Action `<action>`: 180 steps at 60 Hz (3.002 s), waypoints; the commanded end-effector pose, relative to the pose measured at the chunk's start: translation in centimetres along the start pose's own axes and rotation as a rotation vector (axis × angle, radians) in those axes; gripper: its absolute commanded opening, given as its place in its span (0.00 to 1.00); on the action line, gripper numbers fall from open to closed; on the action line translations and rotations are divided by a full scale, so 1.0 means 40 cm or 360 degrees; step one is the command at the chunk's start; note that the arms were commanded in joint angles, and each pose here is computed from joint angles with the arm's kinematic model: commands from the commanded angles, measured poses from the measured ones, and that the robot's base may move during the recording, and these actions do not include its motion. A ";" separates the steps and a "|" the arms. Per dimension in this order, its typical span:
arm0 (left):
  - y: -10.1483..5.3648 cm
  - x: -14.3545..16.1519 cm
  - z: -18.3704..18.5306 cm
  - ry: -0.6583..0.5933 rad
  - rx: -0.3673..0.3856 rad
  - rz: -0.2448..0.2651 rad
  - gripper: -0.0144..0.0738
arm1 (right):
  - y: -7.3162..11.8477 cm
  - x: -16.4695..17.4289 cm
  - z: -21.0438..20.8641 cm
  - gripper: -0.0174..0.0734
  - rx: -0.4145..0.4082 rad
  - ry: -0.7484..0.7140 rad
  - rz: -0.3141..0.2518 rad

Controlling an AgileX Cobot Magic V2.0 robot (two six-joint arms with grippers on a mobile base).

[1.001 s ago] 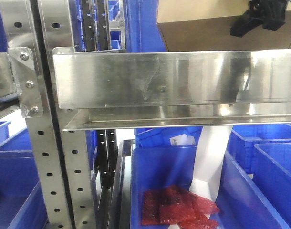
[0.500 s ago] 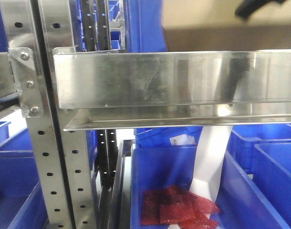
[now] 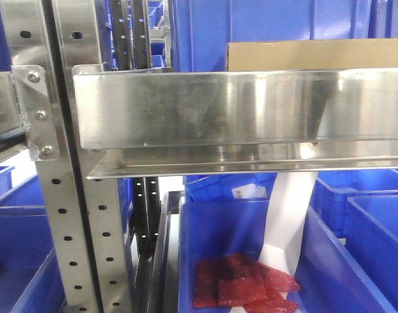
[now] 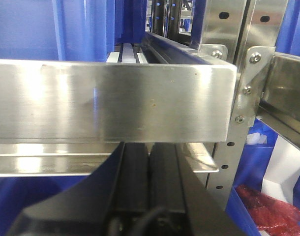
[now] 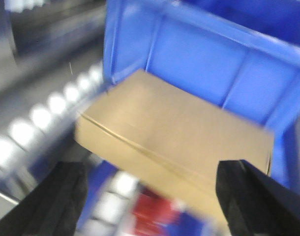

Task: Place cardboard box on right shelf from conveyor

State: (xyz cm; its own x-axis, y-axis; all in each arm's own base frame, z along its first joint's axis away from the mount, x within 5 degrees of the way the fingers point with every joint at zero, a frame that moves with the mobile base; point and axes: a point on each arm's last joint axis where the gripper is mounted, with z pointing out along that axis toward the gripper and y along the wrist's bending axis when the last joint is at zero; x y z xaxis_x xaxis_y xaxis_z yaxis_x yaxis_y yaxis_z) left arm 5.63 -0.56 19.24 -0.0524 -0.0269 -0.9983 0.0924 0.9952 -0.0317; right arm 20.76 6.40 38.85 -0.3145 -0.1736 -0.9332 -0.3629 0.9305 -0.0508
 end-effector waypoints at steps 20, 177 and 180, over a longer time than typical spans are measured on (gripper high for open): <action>0.000 -0.014 -0.002 -0.0144 0.0004 -0.0009 0.03 | 0.015 0.013 -0.230 0.33 0.0018 -0.0501 0.0313; 0.000 -0.014 -0.002 -0.0144 0.0004 -0.0009 0.03 | 0.010 0.557 -0.230 0.26 0.0579 -0.0826 0.0210; 0.000 -0.014 -0.002 -0.0144 0.0004 -0.0009 0.03 | 0.010 0.557 -0.230 0.26 0.0579 -0.0826 0.0210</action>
State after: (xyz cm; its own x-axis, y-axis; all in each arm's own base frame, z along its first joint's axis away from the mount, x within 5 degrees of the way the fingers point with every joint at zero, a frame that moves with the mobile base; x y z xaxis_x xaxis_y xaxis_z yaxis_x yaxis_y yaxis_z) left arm 5.63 -0.56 19.24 -0.0524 -0.0269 -0.9983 0.0924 0.9952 -0.0317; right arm 5.68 0.05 20.37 0.0655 0.0551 -0.9963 -0.0125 0.9984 0.0544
